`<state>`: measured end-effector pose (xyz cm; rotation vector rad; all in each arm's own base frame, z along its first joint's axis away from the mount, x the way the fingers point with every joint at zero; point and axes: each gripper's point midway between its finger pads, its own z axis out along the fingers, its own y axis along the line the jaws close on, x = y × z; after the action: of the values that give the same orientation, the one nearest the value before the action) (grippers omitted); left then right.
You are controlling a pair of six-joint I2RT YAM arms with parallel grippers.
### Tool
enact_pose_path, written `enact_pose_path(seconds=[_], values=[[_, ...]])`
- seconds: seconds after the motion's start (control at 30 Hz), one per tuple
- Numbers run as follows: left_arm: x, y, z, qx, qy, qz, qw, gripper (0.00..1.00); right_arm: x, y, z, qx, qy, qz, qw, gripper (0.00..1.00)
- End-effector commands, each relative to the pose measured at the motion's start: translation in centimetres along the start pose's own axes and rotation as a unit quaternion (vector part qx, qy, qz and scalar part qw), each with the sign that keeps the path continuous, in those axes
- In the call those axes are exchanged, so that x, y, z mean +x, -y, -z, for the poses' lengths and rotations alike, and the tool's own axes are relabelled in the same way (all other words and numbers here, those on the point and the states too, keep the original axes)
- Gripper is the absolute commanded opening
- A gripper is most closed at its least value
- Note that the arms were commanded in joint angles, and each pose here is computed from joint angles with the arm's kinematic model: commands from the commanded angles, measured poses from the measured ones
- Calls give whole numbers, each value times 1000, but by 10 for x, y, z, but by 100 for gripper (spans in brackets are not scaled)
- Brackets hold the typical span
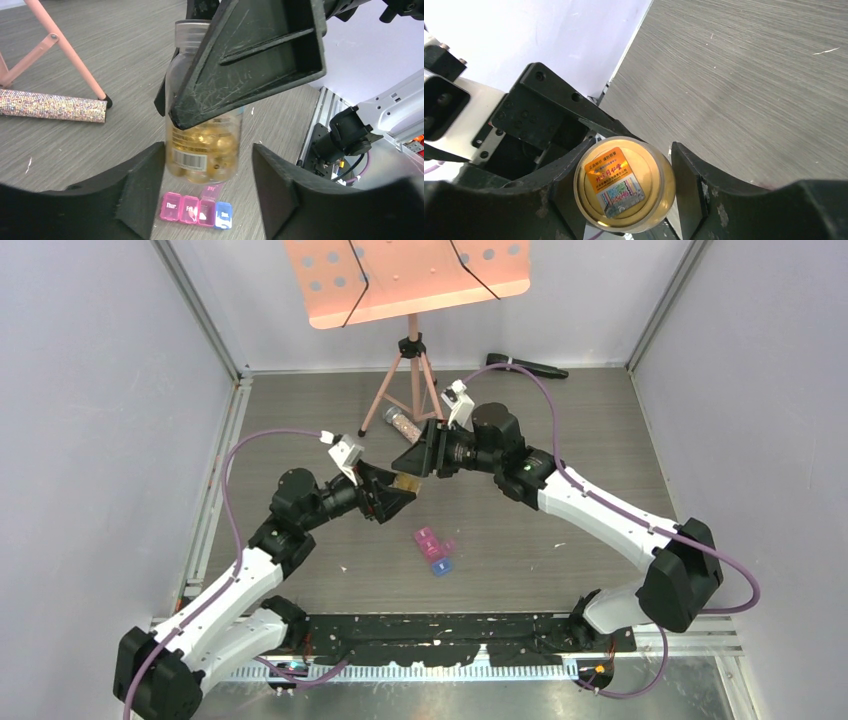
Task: Sort the pills into containers
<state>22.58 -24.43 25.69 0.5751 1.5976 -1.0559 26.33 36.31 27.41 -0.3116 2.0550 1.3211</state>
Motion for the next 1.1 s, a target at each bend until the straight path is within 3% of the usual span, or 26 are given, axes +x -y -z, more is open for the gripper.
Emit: enact_pose_path(seconds=[0.0, 0.07, 0.13, 0.27, 0.37, 0.47, 0.6, 0.67, 0.8, 0.97, 1.07], values=[[-26, 17, -6, 50, 53, -38, 997, 61, -29, -44, 17, -64, 49, -21, 996, 33], [-29, 17, -6, 51, 69, -37, 996, 62, -31, -45, 17, -62, 52, -27, 996, 33], [-32, 15, -6, 46, 83, -30, 995, 73, -32, -44, 18, -61, 58, -34, 996, 34], [-25, 9, -11, 40, 72, -20, 996, 71, -34, -44, 18, -62, 75, -34, 995, 34], [-20, 8, -15, 44, 65, -9, 997, 52, -35, -48, 19, -69, 76, -30, 994, 36], [-18, 16, -13, 72, 68, -47, 994, 30, -29, -44, 16, -47, 42, -23, 998, 44], [-14, 11, -14, 68, 54, -92, 992, 0, -24, -38, 21, -28, 23, 3, 999, 67], [-7, 7, -16, 66, 37, -104, 992, 0, -22, -32, 25, -11, 10, 28, 1000, 85], [1, 4, -17, 73, 17, -142, 987, 0, -23, -20, 39, 14, 3, 63, 998, 98], [1, 5, -13, 78, 20, -180, 980, 0, -18, -4, 66, 14, -20, 73, 997, 96], [3, 8, -11, 90, 19, -201, 975, 0, -9, -3, 72, 3, -44, 83, 996, 85]])
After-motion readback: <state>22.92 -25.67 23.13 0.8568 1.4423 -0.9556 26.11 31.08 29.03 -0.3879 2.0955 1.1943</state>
